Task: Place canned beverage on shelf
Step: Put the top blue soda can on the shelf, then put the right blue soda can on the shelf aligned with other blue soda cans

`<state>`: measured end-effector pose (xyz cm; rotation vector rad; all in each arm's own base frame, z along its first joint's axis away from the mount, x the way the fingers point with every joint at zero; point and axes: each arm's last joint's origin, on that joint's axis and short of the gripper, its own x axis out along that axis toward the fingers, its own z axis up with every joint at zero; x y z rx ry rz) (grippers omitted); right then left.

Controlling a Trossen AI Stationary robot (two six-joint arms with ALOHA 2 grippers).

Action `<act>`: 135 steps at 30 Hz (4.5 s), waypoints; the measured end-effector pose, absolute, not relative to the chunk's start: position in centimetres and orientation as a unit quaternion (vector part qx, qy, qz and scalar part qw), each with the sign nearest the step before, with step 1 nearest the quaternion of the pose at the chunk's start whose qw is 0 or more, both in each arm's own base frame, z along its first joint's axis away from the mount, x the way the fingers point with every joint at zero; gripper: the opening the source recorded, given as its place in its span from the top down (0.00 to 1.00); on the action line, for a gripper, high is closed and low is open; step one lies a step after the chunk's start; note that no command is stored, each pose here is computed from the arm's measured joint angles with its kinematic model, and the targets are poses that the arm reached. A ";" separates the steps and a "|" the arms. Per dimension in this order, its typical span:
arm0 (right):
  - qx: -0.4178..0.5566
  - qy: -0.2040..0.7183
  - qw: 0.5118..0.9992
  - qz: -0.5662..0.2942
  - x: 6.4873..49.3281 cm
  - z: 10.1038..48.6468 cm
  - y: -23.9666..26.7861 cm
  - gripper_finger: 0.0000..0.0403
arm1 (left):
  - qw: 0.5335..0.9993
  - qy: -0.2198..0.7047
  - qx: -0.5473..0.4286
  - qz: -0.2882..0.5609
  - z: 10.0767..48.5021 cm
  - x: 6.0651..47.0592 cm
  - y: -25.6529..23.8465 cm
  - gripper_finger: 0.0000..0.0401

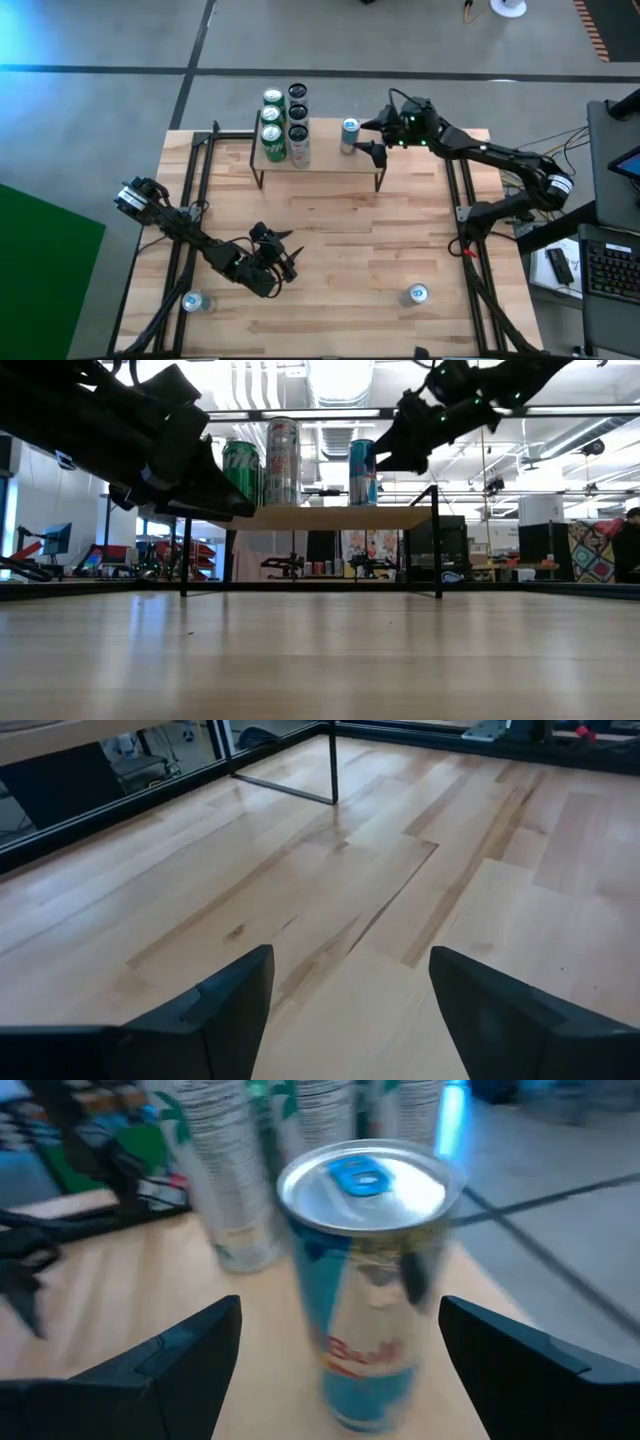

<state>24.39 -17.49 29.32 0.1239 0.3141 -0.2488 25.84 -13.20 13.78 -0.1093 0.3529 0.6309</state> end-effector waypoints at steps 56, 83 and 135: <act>0.086 0.193 0.971 -0.111 35.3 29.0 -27.4 0.38 | 0.934 0.185 -0.061 0.299 13.5 25.4 -13.6 0.56; 0.046 0.201 0.972 -0.110 33.7 31.1 -26.7 0.19 | 0.925 0.176 -0.060 0.331 13.2 24.8 -13.4 0.54; 0.133 0.466 0.872 -0.064 13.1 24.5 8.5 0.17 | 0.981 0.102 -0.006 0.165 12.4 30.4 -14.4 0.44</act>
